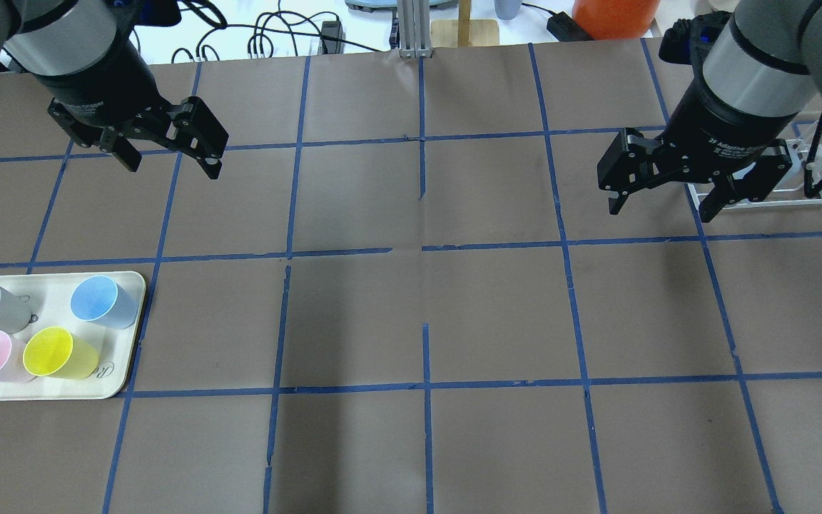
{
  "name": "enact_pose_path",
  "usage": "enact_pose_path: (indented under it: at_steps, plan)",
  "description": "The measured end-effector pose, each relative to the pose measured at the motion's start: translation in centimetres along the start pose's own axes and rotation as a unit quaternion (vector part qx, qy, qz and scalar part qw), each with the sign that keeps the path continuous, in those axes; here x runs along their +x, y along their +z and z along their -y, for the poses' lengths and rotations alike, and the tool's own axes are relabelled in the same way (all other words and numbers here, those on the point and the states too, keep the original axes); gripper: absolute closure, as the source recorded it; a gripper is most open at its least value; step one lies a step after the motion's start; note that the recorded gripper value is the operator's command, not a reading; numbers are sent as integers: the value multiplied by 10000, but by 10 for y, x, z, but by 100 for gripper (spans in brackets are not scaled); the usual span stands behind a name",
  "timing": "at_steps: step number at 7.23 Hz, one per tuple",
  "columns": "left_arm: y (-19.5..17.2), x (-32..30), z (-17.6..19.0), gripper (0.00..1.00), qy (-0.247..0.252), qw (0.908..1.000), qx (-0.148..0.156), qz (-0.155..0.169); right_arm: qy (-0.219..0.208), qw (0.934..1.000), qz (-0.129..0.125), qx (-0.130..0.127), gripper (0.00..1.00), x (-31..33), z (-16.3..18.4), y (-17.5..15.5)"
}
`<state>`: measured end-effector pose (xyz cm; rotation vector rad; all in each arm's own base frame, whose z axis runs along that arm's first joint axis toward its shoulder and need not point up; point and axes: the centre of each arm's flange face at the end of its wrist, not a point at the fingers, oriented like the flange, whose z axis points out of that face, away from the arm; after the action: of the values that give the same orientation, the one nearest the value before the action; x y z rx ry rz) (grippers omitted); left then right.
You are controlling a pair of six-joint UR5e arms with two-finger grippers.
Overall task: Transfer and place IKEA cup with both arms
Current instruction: 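Move the right gripper over the light blue cup on the wire rack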
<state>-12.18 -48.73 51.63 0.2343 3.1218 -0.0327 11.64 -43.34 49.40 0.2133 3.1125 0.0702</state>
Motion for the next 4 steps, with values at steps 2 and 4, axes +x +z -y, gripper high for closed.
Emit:
enact_pose_path:
  at_steps: [2,4]
  plan:
    - [2,-1,5,0,-3,10000,67,14,7,10000,30,-11,0,0,1,1]
    - [0,0,4,0,3,9999,114,12,18,10000,23,-25,0,1,1,2]
